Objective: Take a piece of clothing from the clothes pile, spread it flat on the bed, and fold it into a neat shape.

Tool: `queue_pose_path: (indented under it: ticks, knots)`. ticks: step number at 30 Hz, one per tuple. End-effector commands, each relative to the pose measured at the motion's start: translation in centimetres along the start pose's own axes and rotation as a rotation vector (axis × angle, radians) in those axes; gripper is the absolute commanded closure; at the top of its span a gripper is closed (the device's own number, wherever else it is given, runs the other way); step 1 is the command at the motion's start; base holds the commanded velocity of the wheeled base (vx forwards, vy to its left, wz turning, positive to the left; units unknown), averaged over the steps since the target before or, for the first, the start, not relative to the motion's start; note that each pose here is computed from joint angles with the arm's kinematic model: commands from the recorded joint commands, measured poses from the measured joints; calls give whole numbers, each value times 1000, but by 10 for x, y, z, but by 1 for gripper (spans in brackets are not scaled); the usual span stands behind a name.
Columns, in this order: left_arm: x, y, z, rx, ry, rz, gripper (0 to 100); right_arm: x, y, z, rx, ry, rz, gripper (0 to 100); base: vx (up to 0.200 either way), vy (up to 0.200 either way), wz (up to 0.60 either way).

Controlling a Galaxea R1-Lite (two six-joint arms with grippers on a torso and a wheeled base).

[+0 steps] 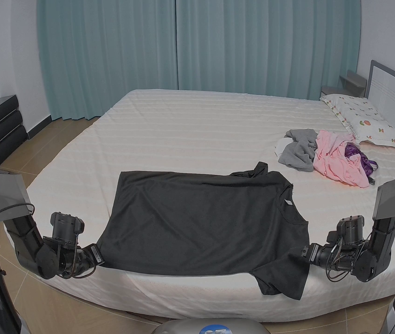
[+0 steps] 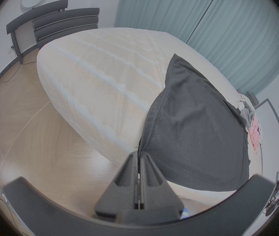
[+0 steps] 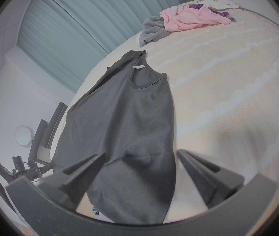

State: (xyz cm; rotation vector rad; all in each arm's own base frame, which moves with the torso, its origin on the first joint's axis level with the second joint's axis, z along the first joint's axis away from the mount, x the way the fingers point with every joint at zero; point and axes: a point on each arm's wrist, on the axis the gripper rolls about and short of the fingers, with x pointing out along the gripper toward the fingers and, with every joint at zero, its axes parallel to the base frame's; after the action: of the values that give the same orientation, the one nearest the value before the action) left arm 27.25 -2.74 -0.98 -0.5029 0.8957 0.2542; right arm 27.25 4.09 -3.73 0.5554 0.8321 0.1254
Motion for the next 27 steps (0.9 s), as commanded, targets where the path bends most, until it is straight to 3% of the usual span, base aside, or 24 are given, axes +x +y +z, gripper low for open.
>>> queue_pose_path:
  ticks: [1, 16, 27]
  knots:
    - [2, 1, -1, 0, 7, 6, 100, 8, -6, -1, 9, 1, -25, 100, 0, 0, 0]
    - [4, 2, -3, 2, 15, 11, 100, -27, -27, -7, 35, 10, -124, 100, 0, 0, 0]
    - [5, 2, -4, 1, 19, 15, 100, -31, -27, -12, 28, 28, -123, 100, 0, 0, 0]
